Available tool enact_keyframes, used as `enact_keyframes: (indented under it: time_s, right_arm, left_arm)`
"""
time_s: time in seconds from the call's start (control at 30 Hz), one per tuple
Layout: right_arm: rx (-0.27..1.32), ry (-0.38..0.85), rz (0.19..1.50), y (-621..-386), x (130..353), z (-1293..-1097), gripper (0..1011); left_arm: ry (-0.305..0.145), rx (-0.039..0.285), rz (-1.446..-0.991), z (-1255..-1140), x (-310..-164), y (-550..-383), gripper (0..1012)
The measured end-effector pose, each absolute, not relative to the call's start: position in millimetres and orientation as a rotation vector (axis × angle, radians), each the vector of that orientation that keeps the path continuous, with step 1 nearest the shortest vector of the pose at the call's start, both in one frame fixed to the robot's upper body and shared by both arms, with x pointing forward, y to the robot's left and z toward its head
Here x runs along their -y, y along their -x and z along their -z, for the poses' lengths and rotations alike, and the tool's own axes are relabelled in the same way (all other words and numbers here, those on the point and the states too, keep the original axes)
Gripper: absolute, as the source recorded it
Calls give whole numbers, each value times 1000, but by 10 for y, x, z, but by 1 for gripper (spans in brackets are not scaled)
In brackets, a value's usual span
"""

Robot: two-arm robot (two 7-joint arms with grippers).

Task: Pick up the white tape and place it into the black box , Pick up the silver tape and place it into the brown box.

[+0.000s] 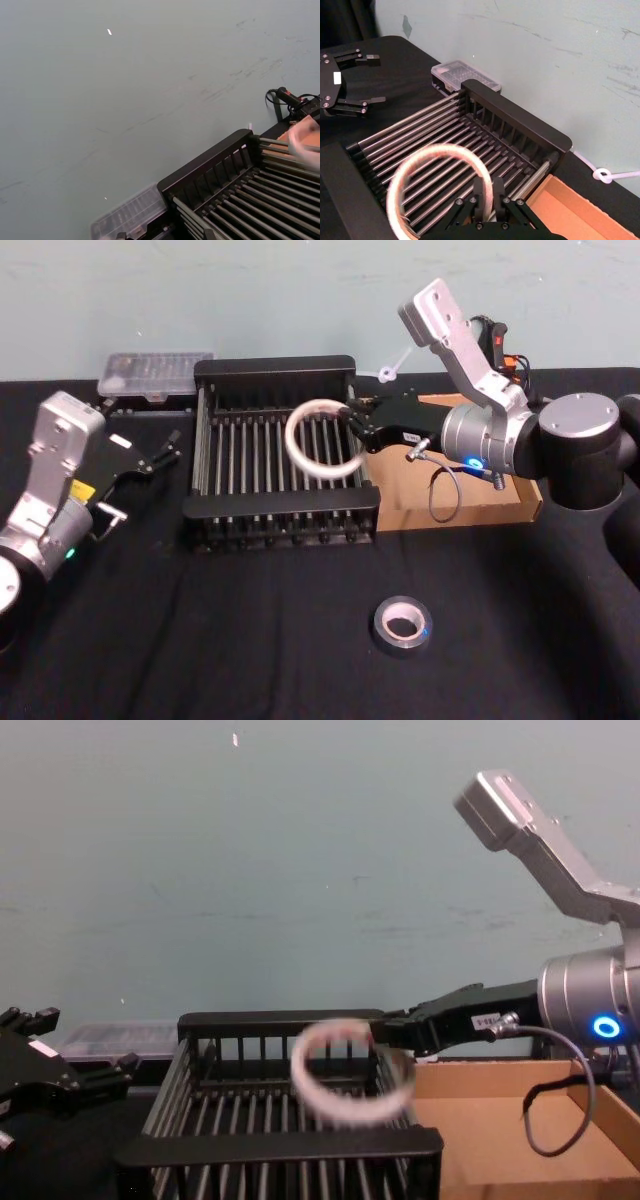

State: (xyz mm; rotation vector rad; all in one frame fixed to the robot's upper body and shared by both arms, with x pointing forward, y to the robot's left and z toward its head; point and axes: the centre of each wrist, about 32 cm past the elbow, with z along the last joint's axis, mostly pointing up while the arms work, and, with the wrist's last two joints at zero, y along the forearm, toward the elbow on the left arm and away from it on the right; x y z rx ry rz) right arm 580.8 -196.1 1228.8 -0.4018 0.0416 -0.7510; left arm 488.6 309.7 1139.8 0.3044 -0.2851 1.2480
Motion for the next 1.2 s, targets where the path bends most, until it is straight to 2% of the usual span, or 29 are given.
enact_keyframes:
  time_s: [0.1, 0.13, 0.17, 0.53, 0.63, 0.8, 0.83, 0.87, 0.97, 1.2]
  right_arm:
    - [-42, 402, 751, -5807, 1962, -12289, 192]
    - [-42, 402, 751, -5807, 1962, -12289, 250]
    - [-42, 402, 751, -5807, 1962, -12289, 257]
    - [-44, 402, 751, -5804, 1965, -12287, 603]
    - [-44, 402, 751, -5804, 1965, -12287, 728]
    - [-44, 402, 751, -5804, 1965, -12287, 848]
    - [-44, 402, 751, -5804, 1965, -12287, 907]
    - [-44, 402, 751, -5804, 1965, -12287, 907]
    - [-44, 402, 751, -5804, 1965, -12287, 998]
    - [-44, 402, 751, -5804, 1965, -12287, 1000]
  left_arm:
    - [-304, 285, -1248, -11398, -3096, -4886, 1001]
    - [-304, 285, -1248, -11398, -3097, -4886, 1001]
    - [-304, 285, -1248, -11398, -3097, -4886, 1001]
    - [-304, 285, -1248, -11398, -3097, -4886, 1001]
    - [-304, 285, -1248, -11398, -3097, -4886, 1001]
    - [-304, 285, -1248, -11398, -3097, -4886, 1001]
    - [-304, 285, -1248, -11398, -3097, -4886, 1001]
    - [-304, 285, -1248, -11398, -3097, -4886, 1001]
    - [-304, 285, -1248, -11398, -3097, -4886, 1001]
    - [-304, 285, -1248, -11398, -3096, -4886, 1001]
